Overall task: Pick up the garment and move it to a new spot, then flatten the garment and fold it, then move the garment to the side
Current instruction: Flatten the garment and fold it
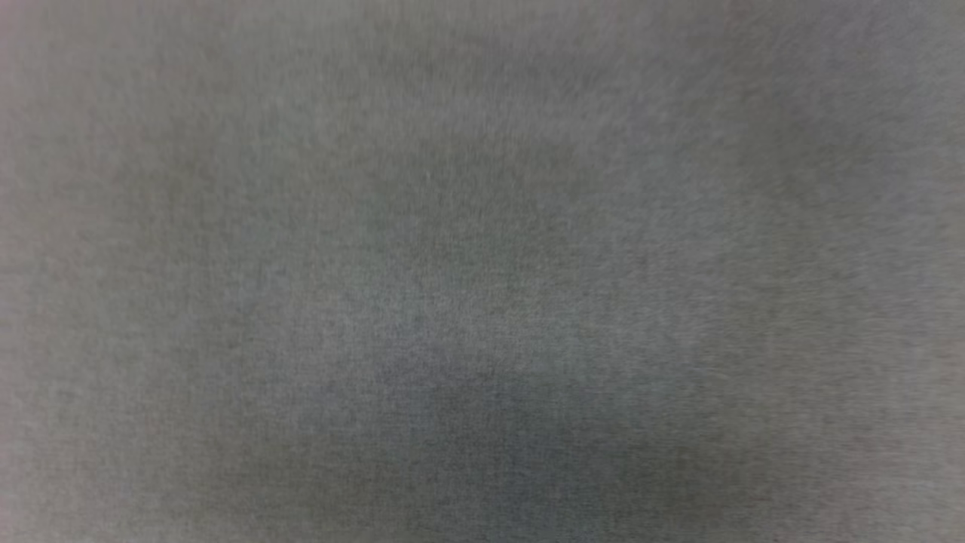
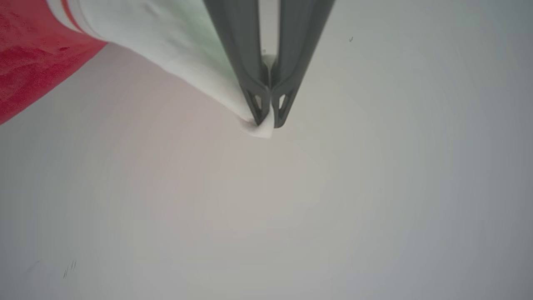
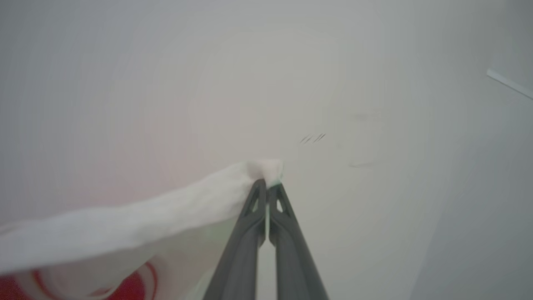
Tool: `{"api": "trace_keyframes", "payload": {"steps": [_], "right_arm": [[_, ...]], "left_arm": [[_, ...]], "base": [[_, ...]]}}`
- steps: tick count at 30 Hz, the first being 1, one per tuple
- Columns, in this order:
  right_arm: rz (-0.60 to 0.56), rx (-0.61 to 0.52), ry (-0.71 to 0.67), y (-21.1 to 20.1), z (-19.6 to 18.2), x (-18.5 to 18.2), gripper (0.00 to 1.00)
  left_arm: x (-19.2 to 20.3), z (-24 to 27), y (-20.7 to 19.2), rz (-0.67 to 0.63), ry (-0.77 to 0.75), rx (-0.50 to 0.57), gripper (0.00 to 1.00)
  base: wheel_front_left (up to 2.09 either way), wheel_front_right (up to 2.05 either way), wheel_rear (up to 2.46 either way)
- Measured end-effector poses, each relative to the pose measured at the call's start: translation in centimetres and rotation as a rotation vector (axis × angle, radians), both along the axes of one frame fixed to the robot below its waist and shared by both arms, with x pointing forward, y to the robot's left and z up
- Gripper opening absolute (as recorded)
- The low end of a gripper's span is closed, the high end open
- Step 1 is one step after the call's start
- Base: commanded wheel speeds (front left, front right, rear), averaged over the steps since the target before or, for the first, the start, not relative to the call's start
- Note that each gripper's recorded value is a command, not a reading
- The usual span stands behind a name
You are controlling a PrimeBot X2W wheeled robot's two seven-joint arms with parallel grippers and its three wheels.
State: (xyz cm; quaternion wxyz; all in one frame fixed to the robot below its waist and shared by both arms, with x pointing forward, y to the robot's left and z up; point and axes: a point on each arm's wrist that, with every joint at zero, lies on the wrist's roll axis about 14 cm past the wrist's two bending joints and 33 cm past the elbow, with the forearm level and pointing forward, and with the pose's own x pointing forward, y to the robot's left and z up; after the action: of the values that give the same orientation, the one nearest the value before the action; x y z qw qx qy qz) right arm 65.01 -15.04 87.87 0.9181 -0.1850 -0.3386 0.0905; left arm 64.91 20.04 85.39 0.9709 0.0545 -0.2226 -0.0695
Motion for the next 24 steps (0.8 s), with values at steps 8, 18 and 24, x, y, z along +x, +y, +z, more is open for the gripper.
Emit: {"api": "trace_keyframes", "payload": {"steps": [8,18,24], "right_arm": [[-0.021,-0.074,0.135,2.2,-15.5,6.0,0.0],[0.001,-0.024,0.433,3.8,-28.3,7.2,0.0],[0.006,-0.014,0.625,4.2,-32.3,5.0,0.0]], "left_arm": [[5.6,-12.8,0.3,-0.007,0.138,-0.024,0.0],[4.6,-23.2,3.7,0.088,0.44,0.006,0.0],[1.4,-27.5,3.2,0.076,0.641,0.07,0.0]], "base": [[0.0,0.0,0.0],[0.0,0.0,0.0],[0.0,0.0,0.0]]}}
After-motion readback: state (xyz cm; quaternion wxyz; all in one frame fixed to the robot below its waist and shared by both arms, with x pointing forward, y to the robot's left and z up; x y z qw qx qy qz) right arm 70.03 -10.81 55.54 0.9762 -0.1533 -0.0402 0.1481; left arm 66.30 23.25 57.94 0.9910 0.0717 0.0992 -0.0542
